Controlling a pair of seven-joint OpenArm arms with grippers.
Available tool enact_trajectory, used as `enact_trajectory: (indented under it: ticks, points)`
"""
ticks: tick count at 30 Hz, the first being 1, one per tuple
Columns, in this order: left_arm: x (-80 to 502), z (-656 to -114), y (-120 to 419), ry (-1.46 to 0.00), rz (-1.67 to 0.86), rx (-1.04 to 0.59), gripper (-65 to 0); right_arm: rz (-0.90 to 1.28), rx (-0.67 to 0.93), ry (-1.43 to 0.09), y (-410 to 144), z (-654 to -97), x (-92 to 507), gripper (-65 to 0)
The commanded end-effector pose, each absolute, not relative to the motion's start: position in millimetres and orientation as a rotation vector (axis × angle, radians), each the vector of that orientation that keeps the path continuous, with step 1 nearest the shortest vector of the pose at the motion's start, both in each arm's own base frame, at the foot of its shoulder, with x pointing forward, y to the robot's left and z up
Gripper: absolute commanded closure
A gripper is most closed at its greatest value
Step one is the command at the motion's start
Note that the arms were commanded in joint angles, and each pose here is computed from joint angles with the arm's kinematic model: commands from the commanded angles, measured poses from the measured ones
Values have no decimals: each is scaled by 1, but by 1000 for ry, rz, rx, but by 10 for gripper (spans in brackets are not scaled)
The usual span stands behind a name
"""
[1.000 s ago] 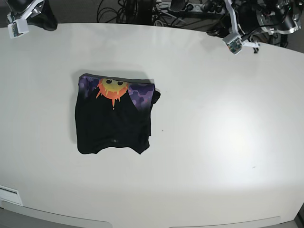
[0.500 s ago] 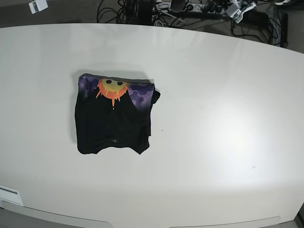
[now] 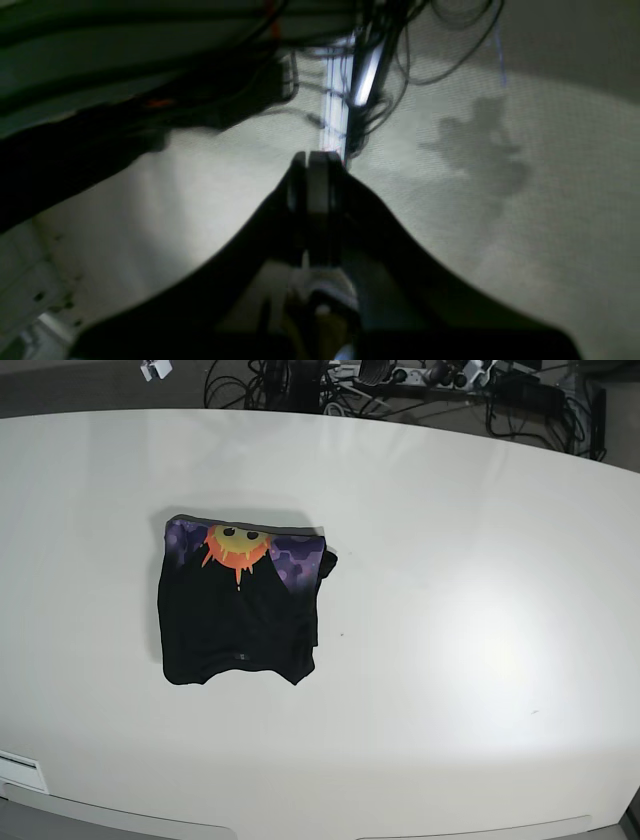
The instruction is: Fold the T-shirt properly
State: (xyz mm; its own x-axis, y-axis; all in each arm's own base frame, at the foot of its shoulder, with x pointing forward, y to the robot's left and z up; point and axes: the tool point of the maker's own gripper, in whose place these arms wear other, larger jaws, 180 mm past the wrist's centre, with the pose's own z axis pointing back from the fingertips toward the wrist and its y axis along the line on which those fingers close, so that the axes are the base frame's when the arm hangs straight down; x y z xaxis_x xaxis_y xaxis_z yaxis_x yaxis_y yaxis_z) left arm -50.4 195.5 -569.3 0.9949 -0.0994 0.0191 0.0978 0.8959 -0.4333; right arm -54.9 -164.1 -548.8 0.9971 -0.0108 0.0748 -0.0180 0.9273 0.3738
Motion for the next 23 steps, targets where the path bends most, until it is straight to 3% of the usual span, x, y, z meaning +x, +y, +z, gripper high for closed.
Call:
enact_trajectory:
  ticks: [1, 9, 14, 23]
  points:
    - [-48, -575, 200, -13, -130, -436, 0, 13, 372, -89, -168, -555, -54, 0]
    - [-5, -634, 174, -171, -314, -207, 0, 100, 233, -123, -170, -620, -19, 0]
    - [15, -642, 130, -237, -280, -202, 0, 181, 157, -127, -156, -639, 10, 0]
    - [24, -641, 104, -259, -250, -234, 0, 284, 219, -181, -83, -640, 37, 0]
